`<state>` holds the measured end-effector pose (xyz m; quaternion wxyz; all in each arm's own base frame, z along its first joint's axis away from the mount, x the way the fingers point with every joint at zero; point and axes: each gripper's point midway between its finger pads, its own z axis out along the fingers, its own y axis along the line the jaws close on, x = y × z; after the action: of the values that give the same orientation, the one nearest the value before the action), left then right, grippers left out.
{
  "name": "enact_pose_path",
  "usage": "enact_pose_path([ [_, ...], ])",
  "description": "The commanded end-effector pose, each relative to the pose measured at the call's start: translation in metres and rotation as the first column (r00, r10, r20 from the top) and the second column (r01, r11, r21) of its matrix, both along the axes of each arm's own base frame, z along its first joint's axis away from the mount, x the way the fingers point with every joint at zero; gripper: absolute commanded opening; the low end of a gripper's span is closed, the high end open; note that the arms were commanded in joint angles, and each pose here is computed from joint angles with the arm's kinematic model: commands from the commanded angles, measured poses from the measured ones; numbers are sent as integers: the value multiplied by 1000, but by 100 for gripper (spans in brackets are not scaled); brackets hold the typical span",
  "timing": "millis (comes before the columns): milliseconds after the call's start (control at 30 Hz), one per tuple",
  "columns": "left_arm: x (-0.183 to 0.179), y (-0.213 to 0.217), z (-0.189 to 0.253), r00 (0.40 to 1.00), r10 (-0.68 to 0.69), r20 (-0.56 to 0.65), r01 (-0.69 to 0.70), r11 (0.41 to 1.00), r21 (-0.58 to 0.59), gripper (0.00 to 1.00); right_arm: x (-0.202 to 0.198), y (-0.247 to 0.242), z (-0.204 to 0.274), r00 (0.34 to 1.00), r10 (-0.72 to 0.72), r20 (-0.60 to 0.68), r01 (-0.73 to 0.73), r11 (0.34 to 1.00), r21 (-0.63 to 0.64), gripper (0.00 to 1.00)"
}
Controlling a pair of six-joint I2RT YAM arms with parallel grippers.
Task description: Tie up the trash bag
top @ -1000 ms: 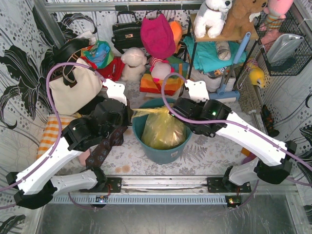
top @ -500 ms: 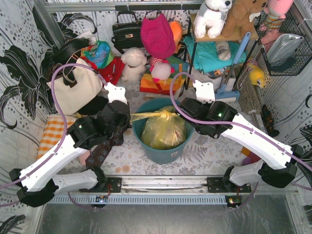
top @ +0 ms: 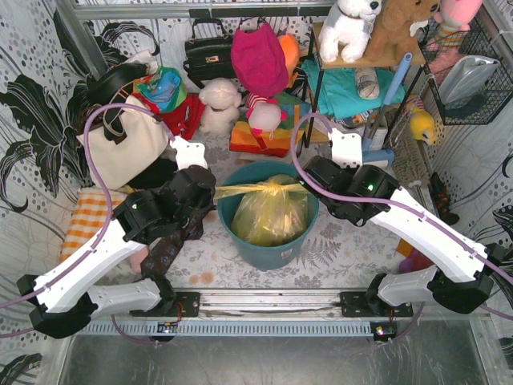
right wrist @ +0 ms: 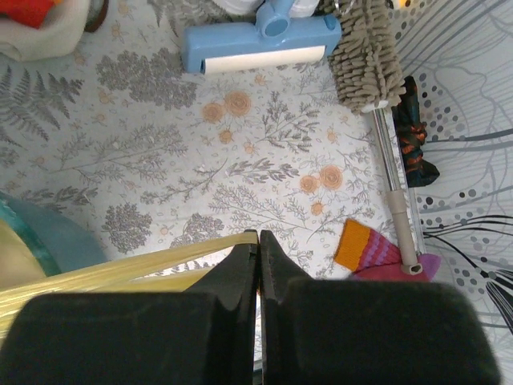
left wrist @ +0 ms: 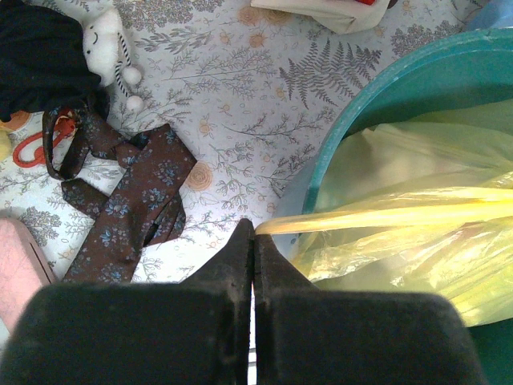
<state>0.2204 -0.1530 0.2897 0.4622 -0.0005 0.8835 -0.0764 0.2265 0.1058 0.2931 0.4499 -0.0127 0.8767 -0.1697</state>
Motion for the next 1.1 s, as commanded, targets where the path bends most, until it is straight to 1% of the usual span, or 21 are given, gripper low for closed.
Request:
enact_pose_path([
  [0,3,35,49,990,76,120,-81,996,40,0,-1,-42,46,994,-49,93,59,992,-115,0],
  [100,2,31,86,981,46,188,-39,998,-40,0,2,-42,78,987,-46,156,56,997,-61,0],
  [167,1,32,97,975,43,217,-29,997,-67,0,2,-44,91,983,-42,181,52,998,-48,0],
  [267,1,34,84,979,49,196,-41,998,-43,0,1,-47,89,983,-44,181,56,996,-62,0],
  [467,-9,43,17,994,84,73,-86,996,25,0,-11,-59,35,992,-86,96,94,992,-84,0],
  [567,-12,50,-8,994,103,36,-105,992,75,0,-13,-63,19,993,-98,66,104,991,-86,0],
  [633,-10,50,-9,994,102,31,-105,990,99,0,-9,-60,20,994,-85,67,90,992,-84,0],
  [700,-7,50,5,994,98,50,-103,989,102,0,-4,-56,31,993,-74,87,81,994,-77,0],
  [833,-7,57,53,985,105,136,-110,993,35,0,1,-59,70,985,-76,153,88,993,-75,0],
  [900,-10,61,64,981,106,160,-108,994,4,0,2,-61,82,981,-75,178,90,993,-80,0],
  [1000,-13,63,52,984,112,140,-114,993,7,0,3,-61,78,982,-66,176,82,993,-84,0],
  [1067,-14,61,27,989,114,97,-118,992,37,0,2,-59,58,989,-62,137,76,992,-97,0],
])
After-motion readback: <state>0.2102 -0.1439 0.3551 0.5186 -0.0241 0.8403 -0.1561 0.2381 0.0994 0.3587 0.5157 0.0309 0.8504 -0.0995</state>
